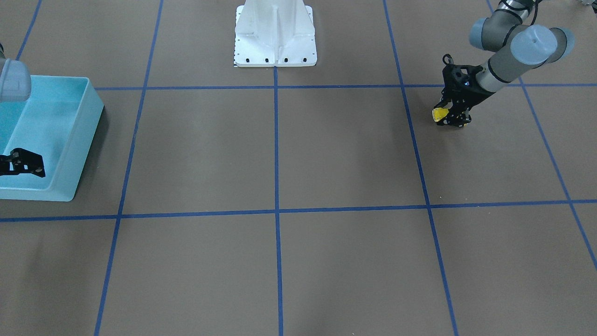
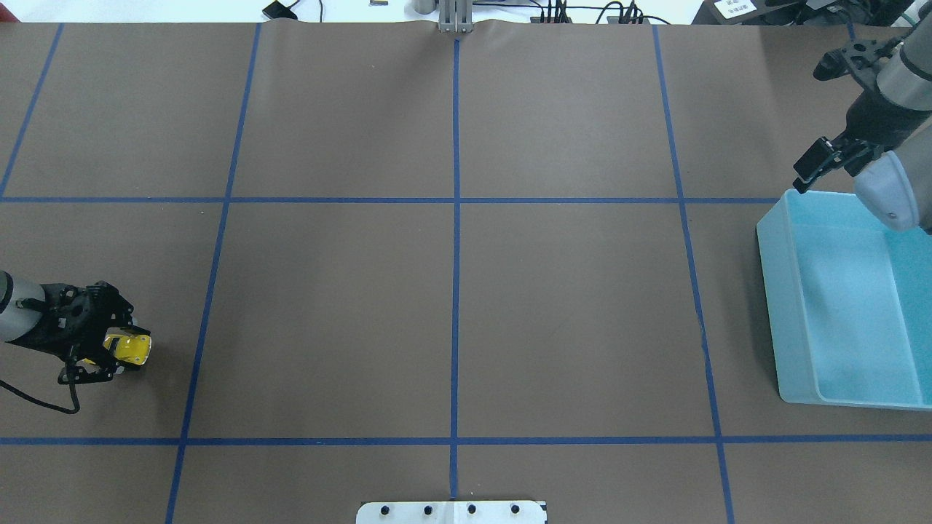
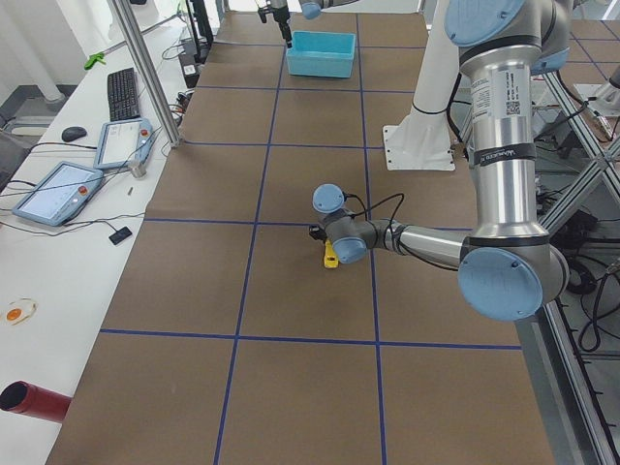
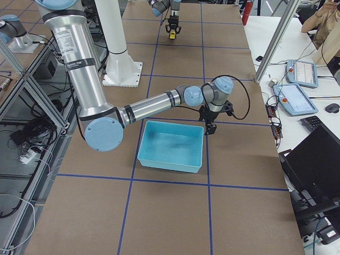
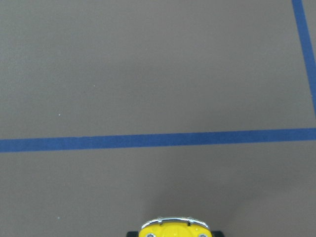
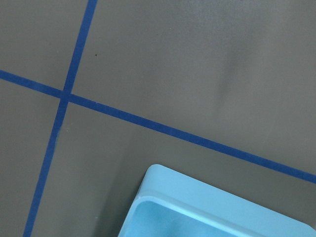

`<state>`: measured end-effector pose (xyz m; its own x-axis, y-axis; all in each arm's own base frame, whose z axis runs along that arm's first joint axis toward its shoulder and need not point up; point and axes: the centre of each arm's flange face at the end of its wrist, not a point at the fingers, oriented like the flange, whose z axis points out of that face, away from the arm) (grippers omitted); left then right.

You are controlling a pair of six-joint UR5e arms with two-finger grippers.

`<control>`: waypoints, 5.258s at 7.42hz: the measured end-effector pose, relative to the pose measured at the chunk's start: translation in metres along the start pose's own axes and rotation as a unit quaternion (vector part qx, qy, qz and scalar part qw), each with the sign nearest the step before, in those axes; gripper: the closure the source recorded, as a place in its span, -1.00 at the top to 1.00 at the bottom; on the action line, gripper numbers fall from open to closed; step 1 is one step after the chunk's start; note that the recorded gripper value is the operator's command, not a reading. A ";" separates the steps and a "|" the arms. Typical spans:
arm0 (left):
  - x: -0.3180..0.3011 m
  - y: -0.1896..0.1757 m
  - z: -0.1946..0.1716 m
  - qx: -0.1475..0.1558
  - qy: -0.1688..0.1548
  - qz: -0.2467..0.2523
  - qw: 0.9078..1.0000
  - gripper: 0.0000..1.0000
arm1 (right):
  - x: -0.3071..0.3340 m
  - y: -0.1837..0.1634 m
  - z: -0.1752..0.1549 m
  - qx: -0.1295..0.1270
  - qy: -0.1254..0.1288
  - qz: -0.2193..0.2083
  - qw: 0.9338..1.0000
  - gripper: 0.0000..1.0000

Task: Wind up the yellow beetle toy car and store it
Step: 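Drag the yellow car backward toward the robot with the left gripper, then release the yellow car and lift the left gripper away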

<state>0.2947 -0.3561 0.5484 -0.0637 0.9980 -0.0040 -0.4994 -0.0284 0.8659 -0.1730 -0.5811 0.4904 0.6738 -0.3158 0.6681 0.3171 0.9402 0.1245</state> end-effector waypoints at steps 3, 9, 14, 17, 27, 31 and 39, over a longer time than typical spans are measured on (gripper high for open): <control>0.001 0.007 0.002 0.000 0.001 0.000 1.000 -1.00 | 0.000 0.000 0.000 0.000 0.000 0.000 1.000 1.00; 0.011 0.057 -0.008 0.022 -0.002 -0.004 1.000 -1.00 | 0.002 0.002 0.002 -0.002 0.000 0.001 1.000 1.00; 0.014 0.092 -0.010 0.030 -0.007 -0.009 0.999 -1.00 | 0.002 0.002 0.002 -0.002 0.000 0.002 1.000 1.00; 0.013 0.107 -0.013 0.032 -0.009 -0.013 0.999 -1.00 | 0.002 0.002 0.002 -0.002 0.000 0.002 1.000 1.00; 0.019 0.163 -0.020 0.049 -0.023 -0.022 0.998 1.00 | 0.001 0.002 0.001 -0.001 -0.001 0.001 1.000 1.00; 0.023 0.174 -0.031 0.055 -0.023 -0.032 0.998 1.00 | 0.001 0.002 0.001 -0.001 -0.001 0.001 1.000 1.00; 0.017 0.154 -0.044 0.073 -0.029 -0.116 0.990 1.00 | -0.002 -0.001 -0.002 0.002 -0.001 -0.001 1.000 1.00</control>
<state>0.1781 -0.3459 0.6597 0.0898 0.9782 -0.1873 -0.3651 0.2073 0.9076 -0.1733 -0.5814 0.4872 0.6715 -0.3183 0.6691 0.3163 0.9398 0.1296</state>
